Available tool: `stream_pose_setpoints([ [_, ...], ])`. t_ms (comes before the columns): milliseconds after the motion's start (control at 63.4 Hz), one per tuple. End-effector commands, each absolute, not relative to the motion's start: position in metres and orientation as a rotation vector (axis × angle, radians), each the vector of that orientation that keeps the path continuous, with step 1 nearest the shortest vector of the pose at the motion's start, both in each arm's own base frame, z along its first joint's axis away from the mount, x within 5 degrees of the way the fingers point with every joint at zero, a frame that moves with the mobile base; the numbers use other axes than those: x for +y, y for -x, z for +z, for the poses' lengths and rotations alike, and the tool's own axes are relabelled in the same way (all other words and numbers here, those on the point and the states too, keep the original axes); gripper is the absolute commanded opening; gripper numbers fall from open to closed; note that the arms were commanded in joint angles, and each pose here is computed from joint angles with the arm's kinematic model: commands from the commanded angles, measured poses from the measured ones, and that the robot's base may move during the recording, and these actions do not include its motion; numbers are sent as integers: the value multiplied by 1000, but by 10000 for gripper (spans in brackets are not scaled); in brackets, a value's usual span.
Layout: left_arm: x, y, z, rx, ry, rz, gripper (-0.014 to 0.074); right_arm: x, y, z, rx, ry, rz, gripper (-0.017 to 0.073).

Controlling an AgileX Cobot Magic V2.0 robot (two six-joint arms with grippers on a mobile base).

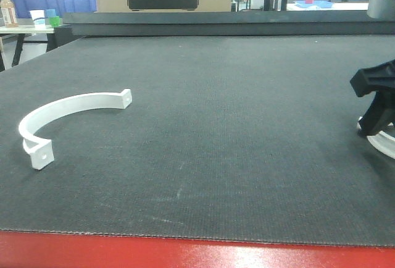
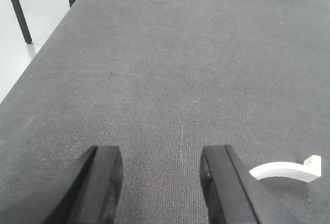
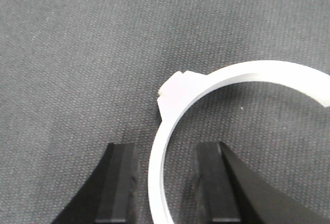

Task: Grab PVC pipe and place in blue bin
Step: 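Close the right gripper on the white curved pipe piece's edge, then lift the held white pipe piece up with the right gripper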

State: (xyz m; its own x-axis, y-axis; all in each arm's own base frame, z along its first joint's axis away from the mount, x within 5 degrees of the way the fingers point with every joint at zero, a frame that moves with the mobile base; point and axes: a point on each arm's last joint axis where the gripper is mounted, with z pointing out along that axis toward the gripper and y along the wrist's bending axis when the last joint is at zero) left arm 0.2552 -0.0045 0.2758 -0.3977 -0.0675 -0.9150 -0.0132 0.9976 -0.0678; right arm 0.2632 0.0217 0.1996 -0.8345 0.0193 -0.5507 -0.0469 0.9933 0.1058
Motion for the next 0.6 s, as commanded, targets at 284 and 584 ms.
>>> stream_pose_setpoints([
  [284, -4, -258, 284, 1906, 61, -61, 276, 22, -268, 195, 2550, 59, 127, 171],
  [584, -4, -258, 284, 1906, 61, -61, 276, 22, -269, 196, 2536, 80, 110, -2],
])
